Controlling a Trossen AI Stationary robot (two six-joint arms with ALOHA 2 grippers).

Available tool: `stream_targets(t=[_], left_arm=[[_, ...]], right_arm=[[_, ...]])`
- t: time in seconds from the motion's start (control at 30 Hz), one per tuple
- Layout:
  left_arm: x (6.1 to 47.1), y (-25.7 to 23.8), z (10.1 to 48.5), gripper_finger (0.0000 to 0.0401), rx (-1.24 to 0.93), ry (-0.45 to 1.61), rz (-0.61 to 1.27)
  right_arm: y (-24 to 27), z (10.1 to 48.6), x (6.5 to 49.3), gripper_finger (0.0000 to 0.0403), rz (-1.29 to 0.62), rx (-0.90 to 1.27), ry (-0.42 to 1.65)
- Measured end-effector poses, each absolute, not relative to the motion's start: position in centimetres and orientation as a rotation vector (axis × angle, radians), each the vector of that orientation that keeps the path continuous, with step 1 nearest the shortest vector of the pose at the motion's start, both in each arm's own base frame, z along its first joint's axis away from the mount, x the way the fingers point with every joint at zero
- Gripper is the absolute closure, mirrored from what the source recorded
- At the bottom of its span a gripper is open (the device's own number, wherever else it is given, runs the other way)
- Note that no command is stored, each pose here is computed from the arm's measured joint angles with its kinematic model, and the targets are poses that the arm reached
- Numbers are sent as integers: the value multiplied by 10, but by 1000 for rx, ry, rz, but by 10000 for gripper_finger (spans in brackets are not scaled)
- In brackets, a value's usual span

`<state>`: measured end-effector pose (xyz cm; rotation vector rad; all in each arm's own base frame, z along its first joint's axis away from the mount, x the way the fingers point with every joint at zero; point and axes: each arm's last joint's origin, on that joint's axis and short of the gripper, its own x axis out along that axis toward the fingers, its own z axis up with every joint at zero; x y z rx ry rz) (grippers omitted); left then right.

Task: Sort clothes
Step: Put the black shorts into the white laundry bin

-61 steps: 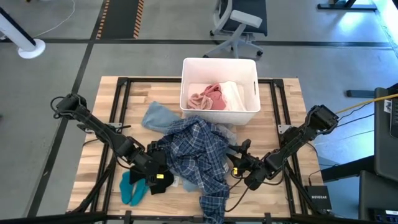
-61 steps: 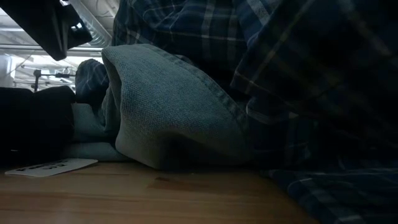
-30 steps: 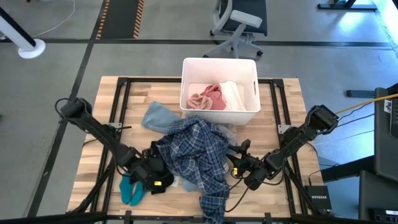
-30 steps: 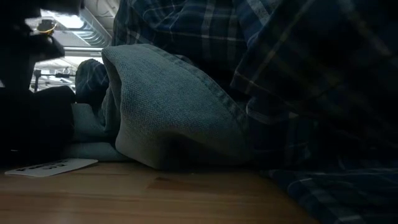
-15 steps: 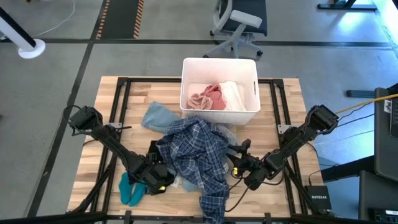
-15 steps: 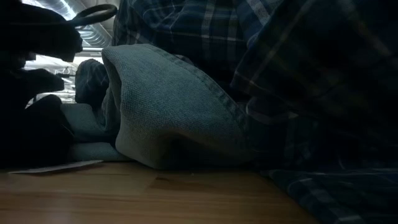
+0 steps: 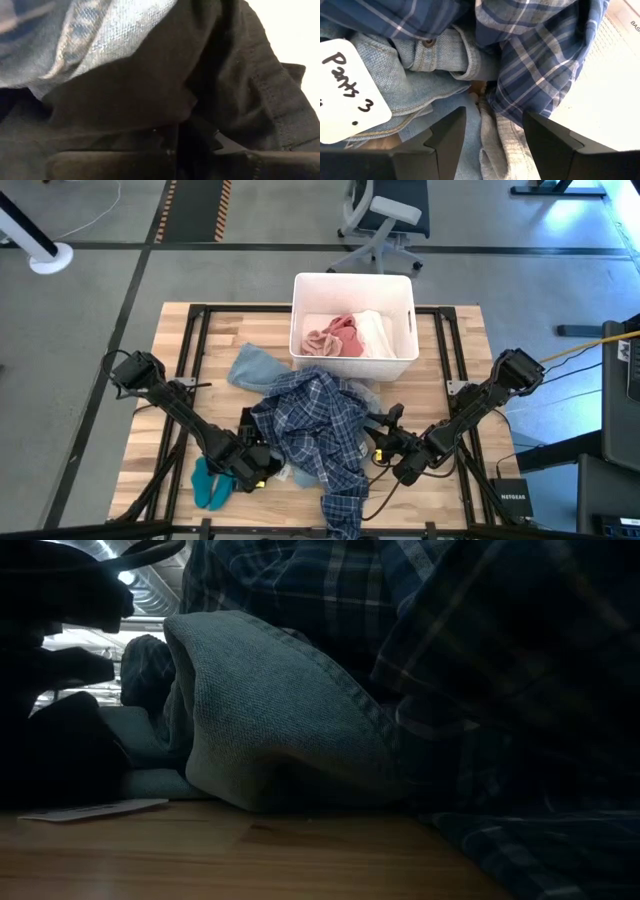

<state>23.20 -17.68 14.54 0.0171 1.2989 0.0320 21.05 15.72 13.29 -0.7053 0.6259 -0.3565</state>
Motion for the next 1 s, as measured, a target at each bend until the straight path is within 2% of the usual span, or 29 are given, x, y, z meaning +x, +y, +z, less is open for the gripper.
stream_targets(t=[0.33, 1.0], left_arm=[[237, -176, 150, 396, 71, 1295, 11], [263, -194, 217, 391, 171, 1200, -68]], right_arm=[[157, 133, 210, 188, -357, -706, 626], [157, 133, 210, 188, -356, -707, 626]])
